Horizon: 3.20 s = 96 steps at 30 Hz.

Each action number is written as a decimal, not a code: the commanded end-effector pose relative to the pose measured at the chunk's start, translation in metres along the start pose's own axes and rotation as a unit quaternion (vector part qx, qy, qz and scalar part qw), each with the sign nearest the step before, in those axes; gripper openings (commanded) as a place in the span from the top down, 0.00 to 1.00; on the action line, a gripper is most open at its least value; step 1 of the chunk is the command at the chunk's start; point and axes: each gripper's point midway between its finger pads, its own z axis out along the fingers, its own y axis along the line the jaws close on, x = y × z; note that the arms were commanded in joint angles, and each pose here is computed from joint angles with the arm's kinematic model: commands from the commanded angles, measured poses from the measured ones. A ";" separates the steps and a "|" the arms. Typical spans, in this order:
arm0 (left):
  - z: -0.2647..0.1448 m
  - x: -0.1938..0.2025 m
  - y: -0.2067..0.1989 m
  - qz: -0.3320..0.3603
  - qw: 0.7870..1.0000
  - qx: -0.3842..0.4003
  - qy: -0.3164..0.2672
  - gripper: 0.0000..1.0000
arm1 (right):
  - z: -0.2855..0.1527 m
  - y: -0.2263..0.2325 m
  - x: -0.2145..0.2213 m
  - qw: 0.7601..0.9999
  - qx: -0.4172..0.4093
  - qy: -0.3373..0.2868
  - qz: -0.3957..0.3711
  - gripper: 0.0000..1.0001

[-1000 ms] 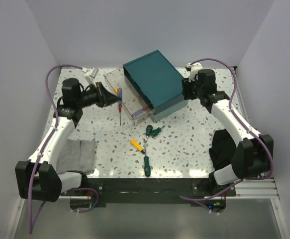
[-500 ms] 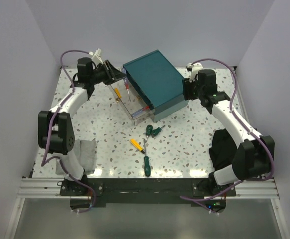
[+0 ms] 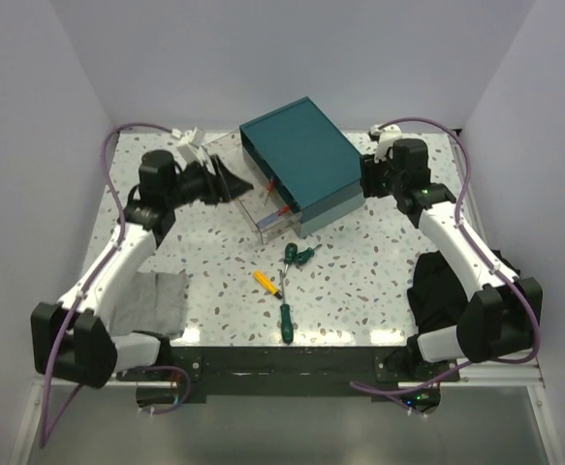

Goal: Sort the tools into containers

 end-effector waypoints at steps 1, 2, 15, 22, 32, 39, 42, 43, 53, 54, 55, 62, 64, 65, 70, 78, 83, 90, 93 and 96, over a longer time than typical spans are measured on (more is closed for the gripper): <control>-0.016 0.111 0.025 0.039 0.991 -0.033 0.123 0.37 | -0.001 0.006 -0.006 1.000 -0.017 -0.008 0.007 0.50; -0.019 0.122 0.025 0.052 0.989 -0.030 0.133 0.38 | -0.004 0.009 -0.010 1.000 -0.029 -0.011 0.000 0.50; -0.053 0.039 -0.006 0.120 0.992 0.046 0.016 0.37 | -0.121 0.187 0.025 0.919 -0.319 -0.072 -0.219 0.49; -0.091 -0.065 0.000 0.126 0.983 -0.028 -0.129 0.36 | -0.111 0.266 0.103 0.886 -0.371 -0.022 -0.277 0.45; -0.140 -0.065 0.019 0.103 0.970 -0.091 -0.200 0.35 | -0.067 0.324 0.143 0.910 -0.300 -0.010 -0.287 0.44; -0.148 -0.053 0.020 0.092 0.970 -0.093 -0.207 0.34 | -0.042 0.322 0.152 0.927 -0.253 0.009 -0.275 0.44; -0.149 -0.051 0.020 0.085 0.970 -0.092 -0.208 0.34 | -0.037 0.324 0.162 0.930 -0.253 0.017 -0.266 0.44; -0.149 -0.050 0.019 0.083 0.970 -0.088 -0.209 0.34 | -0.035 0.323 0.165 0.931 -0.252 0.020 -0.263 0.44; -0.150 -0.039 0.025 0.071 0.971 -0.092 -0.208 0.34 | -0.012 0.324 0.185 0.945 -0.259 0.081 -0.184 0.44; -0.151 -0.038 0.025 0.071 0.971 -0.093 -0.208 0.34 | -0.010 0.323 0.188 0.945 -0.257 0.088 -0.183 0.44; -0.151 -0.037 0.025 0.072 0.971 -0.093 -0.207 0.34 | -0.006 0.321 0.191 0.945 -0.254 0.095 -0.184 0.45; -0.150 -0.032 0.031 0.065 0.972 -0.099 -0.205 0.34 | -0.011 0.323 0.205 0.935 -0.273 0.114 -0.194 0.66; -0.149 -0.033 0.032 0.062 0.972 -0.096 -0.204 0.34 | -0.023 0.327 0.207 0.926 -0.294 0.117 -0.208 0.75; -0.148 -0.032 0.032 0.060 0.973 -0.094 -0.203 0.34 | -0.027 0.328 0.204 0.919 -0.305 0.112 -0.221 0.79; -0.141 -0.037 0.036 0.049 0.974 -0.080 -0.206 0.34 | -0.069 0.345 0.164 0.889 -0.385 0.068 -0.238 0.96; -0.130 -0.045 0.047 0.025 0.976 -0.071 -0.202 0.35 | -0.126 0.368 0.041 0.874 -0.442 -0.061 -0.192 1.00; -0.127 -0.050 0.053 0.018 0.977 -0.075 -0.201 0.35 | -0.093 0.341 -0.039 0.912 -0.350 -0.141 -0.158 1.00; -0.129 -0.056 0.062 0.008 0.975 -0.082 -0.207 0.35 | -0.002 0.274 -0.083 0.964 -0.213 -0.137 -0.088 1.00; -0.130 -0.056 0.067 0.001 0.974 -0.088 -0.210 0.35 | 0.023 0.267 -0.087 0.968 -0.198 -0.132 -0.083 1.00; -0.129 -0.052 0.072 -0.010 0.974 -0.088 -0.207 0.35 | 0.040 0.270 -0.082 0.969 -0.196 -0.120 -0.085 0.92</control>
